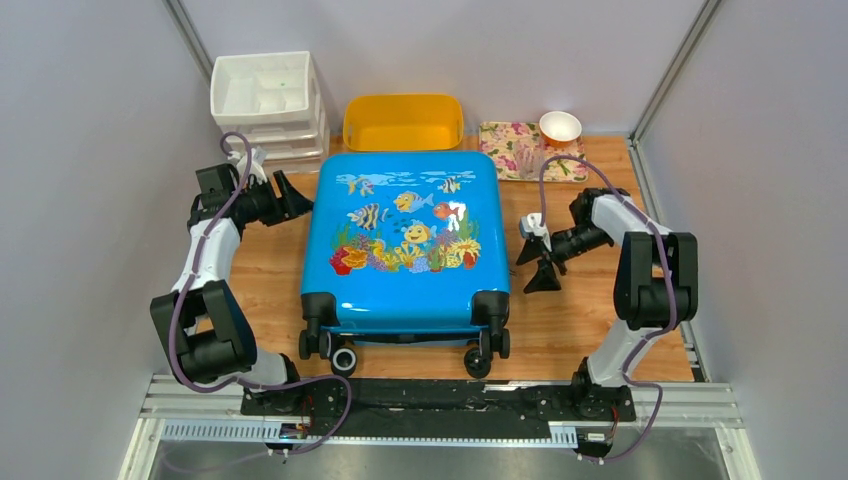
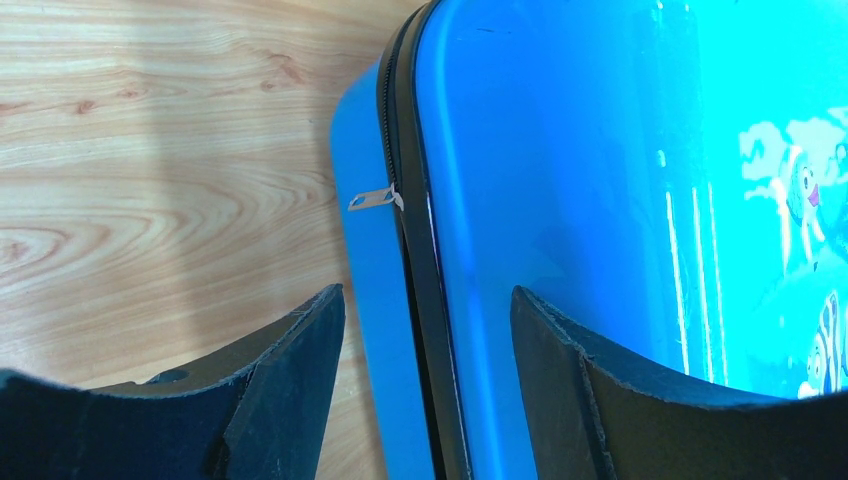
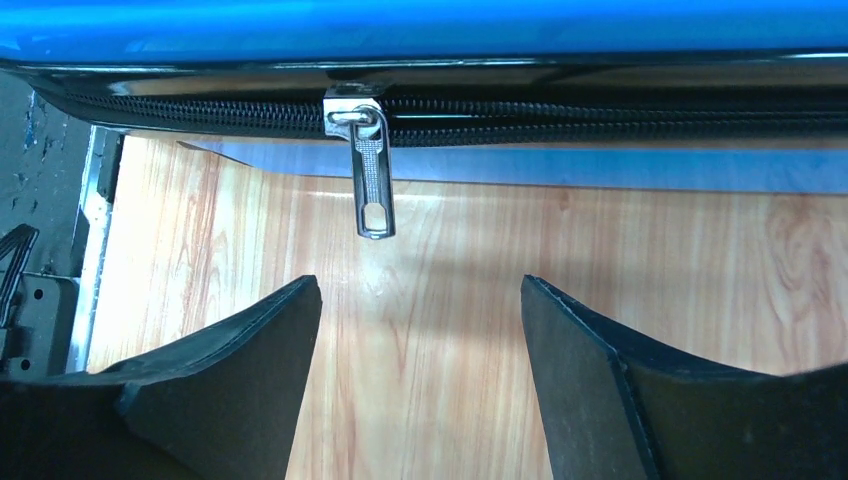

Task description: Open, take out, and arrange the luggage

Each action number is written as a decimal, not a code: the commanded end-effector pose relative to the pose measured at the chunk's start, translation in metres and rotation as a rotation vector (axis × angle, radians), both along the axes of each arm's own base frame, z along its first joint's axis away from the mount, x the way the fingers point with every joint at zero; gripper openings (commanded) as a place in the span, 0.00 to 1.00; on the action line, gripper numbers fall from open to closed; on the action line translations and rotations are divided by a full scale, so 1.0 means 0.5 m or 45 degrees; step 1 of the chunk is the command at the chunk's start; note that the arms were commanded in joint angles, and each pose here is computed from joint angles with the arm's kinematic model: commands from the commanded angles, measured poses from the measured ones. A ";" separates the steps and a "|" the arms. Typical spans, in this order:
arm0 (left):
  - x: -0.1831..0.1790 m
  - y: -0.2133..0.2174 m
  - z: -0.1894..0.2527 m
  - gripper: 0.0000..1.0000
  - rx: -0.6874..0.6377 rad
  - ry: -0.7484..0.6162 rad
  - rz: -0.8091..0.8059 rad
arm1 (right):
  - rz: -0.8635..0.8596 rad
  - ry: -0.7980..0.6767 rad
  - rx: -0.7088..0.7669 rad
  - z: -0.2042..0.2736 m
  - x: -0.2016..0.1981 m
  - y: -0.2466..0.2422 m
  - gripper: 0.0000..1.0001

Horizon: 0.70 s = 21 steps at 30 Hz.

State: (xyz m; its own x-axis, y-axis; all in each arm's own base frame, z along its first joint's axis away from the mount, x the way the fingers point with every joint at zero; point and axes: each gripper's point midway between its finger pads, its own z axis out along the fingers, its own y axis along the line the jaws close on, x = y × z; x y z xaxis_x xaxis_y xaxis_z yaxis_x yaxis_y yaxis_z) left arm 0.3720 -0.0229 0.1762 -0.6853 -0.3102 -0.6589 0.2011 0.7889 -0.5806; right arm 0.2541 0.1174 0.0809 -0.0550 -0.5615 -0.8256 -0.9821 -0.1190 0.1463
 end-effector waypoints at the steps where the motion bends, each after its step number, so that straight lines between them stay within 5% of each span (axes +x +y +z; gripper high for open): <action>1: -0.038 -0.064 0.036 0.72 -0.119 -0.031 -0.165 | -0.092 0.370 0.062 0.104 -0.109 0.014 0.77; 15: -0.044 -0.064 0.032 0.72 -0.102 -0.048 -0.163 | -0.090 0.469 0.077 0.132 -0.116 0.062 0.75; 21: -0.042 -0.062 0.026 0.72 -0.101 -0.045 -0.157 | -0.077 0.490 0.054 0.127 -0.128 0.062 0.55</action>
State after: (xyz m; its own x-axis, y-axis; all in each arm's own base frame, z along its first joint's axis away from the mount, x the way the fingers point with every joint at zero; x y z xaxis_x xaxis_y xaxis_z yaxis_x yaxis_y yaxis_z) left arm 0.3684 -0.0232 0.1743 -0.6770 -0.3078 -0.6685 0.2055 0.7932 -0.5733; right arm 0.2440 0.1480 0.1073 -0.1548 -0.5184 -0.8410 -0.9683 -0.0892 0.2332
